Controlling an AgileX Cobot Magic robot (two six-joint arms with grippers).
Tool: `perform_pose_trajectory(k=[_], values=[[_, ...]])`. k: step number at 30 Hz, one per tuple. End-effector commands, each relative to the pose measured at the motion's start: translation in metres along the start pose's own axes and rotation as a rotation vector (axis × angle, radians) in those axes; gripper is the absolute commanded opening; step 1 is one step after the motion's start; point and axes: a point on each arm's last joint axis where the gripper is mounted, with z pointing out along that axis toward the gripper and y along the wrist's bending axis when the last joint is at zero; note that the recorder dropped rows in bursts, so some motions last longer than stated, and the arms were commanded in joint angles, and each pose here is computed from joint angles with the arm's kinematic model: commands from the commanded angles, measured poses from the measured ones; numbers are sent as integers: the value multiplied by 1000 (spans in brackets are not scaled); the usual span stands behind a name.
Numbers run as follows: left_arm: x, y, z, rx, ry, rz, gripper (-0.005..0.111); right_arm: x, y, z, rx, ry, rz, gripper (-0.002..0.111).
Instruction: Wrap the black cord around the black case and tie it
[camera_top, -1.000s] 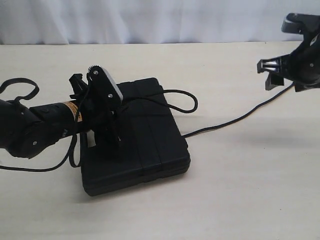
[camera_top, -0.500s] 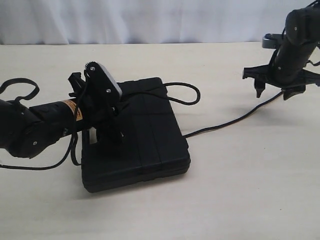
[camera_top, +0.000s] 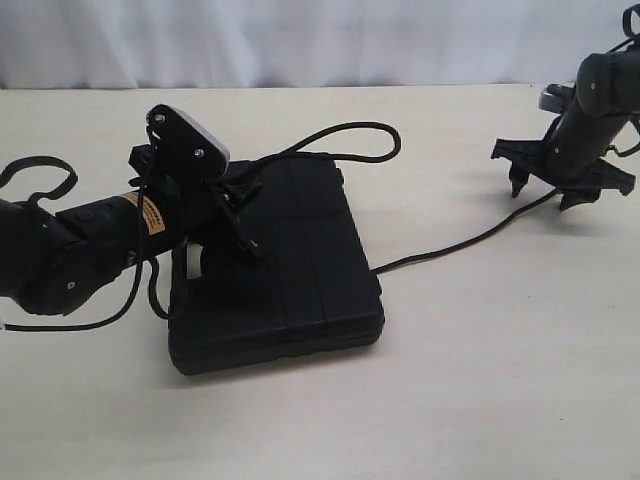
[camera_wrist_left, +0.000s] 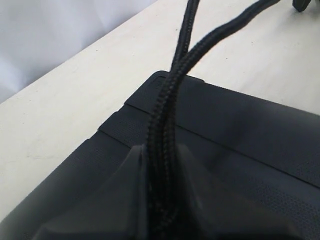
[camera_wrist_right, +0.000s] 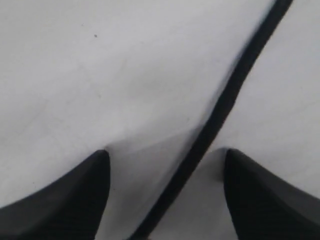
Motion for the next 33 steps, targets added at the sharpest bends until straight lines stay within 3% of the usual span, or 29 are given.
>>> perform_pose_trajectory(k=[1, 6, 15, 20, 22, 24, 27, 30, 33], values=[[-7, 2, 0, -14, -57, -29, 0, -1, 2, 11, -26, -23, 18, 57], [-7, 2, 0, -16, -63, -75, 0, -4, 6, 5, -68, -46, -5, 5], [-6, 7, 0, -63, -55, -169, 0, 2, 1, -52, -142, -197, -248, 4], [-6, 7, 0, -62, -55, -211, 0, 36, -3, -81, -257, -374, -380, 4], [-6, 5, 0, -37, -61, -232, 0, 66, 0, -90, -257, -445, -531, 4], [-7, 8, -1, -15, -74, -248, 0, 82, 7, -96, -252, -495, -582, 4], [-4, 21, -3, 29, -86, -322, 0, 103, 21, -100, -263, -521, -622, 4], [1, 41, -10, 142, -112, -432, 0, 131, 48, -101, -292, -538, -729, 4], [10, 61, -15, 123, -87, -503, 0, 148, 63, -105, -323, -543, -760, 4]])
